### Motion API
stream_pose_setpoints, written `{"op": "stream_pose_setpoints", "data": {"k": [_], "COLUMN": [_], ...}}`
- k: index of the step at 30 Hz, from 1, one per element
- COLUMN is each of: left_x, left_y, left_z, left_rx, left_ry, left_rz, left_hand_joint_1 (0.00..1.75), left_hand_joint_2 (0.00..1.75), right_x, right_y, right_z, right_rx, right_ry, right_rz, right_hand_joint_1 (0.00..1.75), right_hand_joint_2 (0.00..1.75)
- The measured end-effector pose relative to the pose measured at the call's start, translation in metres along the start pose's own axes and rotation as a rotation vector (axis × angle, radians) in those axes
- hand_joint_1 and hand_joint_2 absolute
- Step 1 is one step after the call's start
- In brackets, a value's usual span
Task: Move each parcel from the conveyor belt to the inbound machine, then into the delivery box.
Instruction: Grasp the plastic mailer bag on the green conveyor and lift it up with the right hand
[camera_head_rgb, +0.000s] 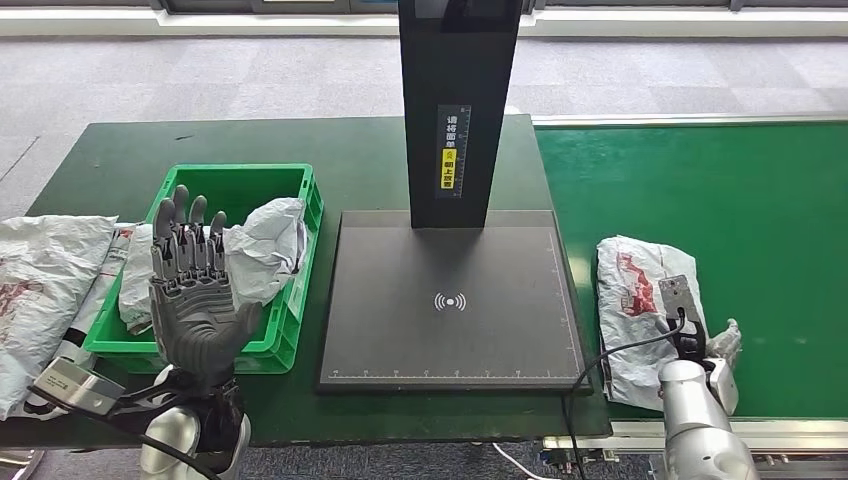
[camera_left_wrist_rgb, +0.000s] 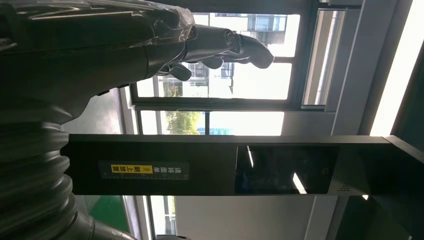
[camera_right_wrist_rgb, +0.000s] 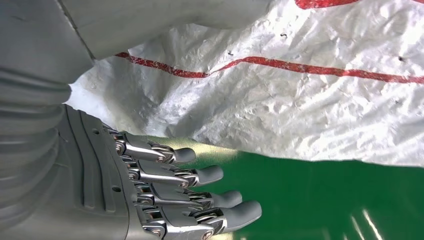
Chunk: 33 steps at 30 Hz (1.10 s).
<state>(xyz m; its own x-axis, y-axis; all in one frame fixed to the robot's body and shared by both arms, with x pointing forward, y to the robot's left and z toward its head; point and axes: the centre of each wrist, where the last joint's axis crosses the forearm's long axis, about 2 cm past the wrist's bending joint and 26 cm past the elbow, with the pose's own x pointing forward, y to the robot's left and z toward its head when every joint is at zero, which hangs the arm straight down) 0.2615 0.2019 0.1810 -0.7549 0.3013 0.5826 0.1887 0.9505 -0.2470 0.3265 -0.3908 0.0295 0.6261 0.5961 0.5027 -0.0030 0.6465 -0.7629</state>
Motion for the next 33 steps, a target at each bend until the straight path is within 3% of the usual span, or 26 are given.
{"op": "stream_pose_setpoints", "data": {"k": [2,6,16,26,33], "left_x": [0.0,-0.001,-0.001,0.007,0.01], "left_y": [0.0,0.0,0.001,0.003,0.004], "left_z": [0.0,0.001,0.003,0.008,0.008], "left_rx": [-0.001,-0.009,-0.012,0.015,0.016], "left_ry": [0.0,0.004,0.013,0.004,-0.004], "left_rz": [-0.002,-0.01,-0.038,-0.06,-0.062], "left_hand_joint_1": [0.0,0.0,0.0,0.0,0.0], "left_hand_joint_2": [1.75,1.75,1.75,1.75,1.75], "right_x": [0.0,0.004,0.009,0.035,0.052], "right_y": [0.0,0.002,0.003,-0.002,-0.009], "right_z": [0.0,0.0,-0.001,0.004,0.008], "right_rx": [0.007,0.071,0.108,-0.069,-0.137], "right_ry": [0.001,0.01,-0.021,-0.305,-0.363], "right_rz": [0.003,0.034,0.067,-0.113,-0.142], "right_hand_joint_1": [0.0,1.75,1.75,1.75,1.75], "right_hand_joint_2": [1.75,1.75,1.75,1.75,1.75]}}
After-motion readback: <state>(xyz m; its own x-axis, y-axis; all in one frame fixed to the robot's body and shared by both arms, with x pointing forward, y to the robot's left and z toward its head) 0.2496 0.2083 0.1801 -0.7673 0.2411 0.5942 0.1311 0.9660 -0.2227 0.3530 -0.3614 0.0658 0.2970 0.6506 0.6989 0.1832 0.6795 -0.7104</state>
